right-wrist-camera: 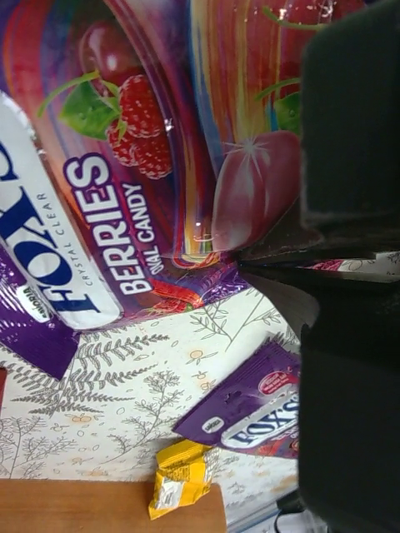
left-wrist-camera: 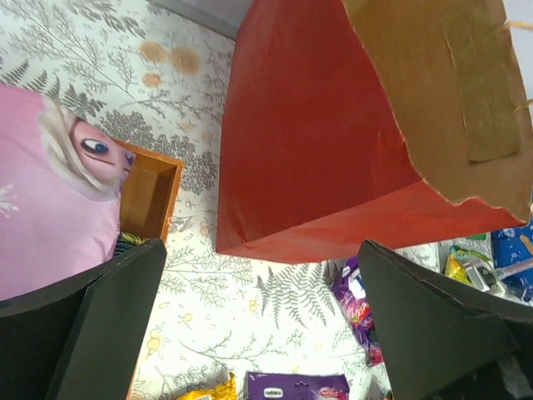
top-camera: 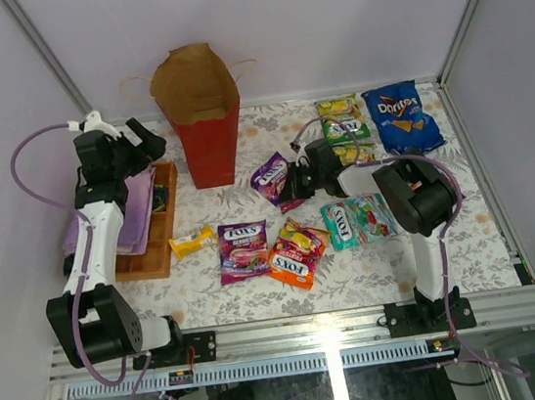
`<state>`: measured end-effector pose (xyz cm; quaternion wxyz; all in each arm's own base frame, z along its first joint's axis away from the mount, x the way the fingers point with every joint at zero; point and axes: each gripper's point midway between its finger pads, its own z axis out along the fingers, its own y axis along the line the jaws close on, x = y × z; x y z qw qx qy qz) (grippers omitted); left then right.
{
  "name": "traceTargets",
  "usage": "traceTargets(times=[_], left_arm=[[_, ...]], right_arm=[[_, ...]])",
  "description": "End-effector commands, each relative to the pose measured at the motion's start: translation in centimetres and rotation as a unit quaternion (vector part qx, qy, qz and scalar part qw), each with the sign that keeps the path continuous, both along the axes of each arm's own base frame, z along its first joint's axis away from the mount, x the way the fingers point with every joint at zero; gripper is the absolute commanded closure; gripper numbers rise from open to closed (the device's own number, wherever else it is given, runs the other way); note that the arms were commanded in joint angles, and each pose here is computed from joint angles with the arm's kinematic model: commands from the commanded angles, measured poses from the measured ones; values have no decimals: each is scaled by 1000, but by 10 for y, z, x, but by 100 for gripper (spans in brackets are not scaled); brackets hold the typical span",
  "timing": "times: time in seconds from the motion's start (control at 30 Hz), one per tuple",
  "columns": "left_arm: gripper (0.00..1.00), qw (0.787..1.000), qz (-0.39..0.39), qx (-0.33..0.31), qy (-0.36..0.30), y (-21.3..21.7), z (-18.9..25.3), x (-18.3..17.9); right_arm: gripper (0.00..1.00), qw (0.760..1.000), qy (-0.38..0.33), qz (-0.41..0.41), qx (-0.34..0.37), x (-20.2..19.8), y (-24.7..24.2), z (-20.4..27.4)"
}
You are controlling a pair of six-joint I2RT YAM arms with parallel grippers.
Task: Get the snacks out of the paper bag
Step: Adjust the snack at the center of the board.
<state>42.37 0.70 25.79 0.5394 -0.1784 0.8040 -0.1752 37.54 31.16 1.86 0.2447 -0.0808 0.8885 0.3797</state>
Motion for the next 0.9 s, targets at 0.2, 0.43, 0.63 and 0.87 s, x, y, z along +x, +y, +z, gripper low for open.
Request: traceTargets(times=[0.2, 0.43, 0.63, 0.87], left_arm=[[0, 998, -40, -12, -41, -12, 6, 9], [0, 996, -86, -24, -25, -25, -8, 11], [0, 994, -104, -34, -23, -32, -9, 11], [0, 994, -107, -28, -19, -32, -8, 6]], right_arm=[[92, 991, 23, -117, 54, 4, -7, 5], [94, 953, 52, -252, 159, 15, -16, 6], [96, 918, 67, -340, 192, 15, -13, 0], [79, 911, 28, -373, 175, 31, -4, 29]])
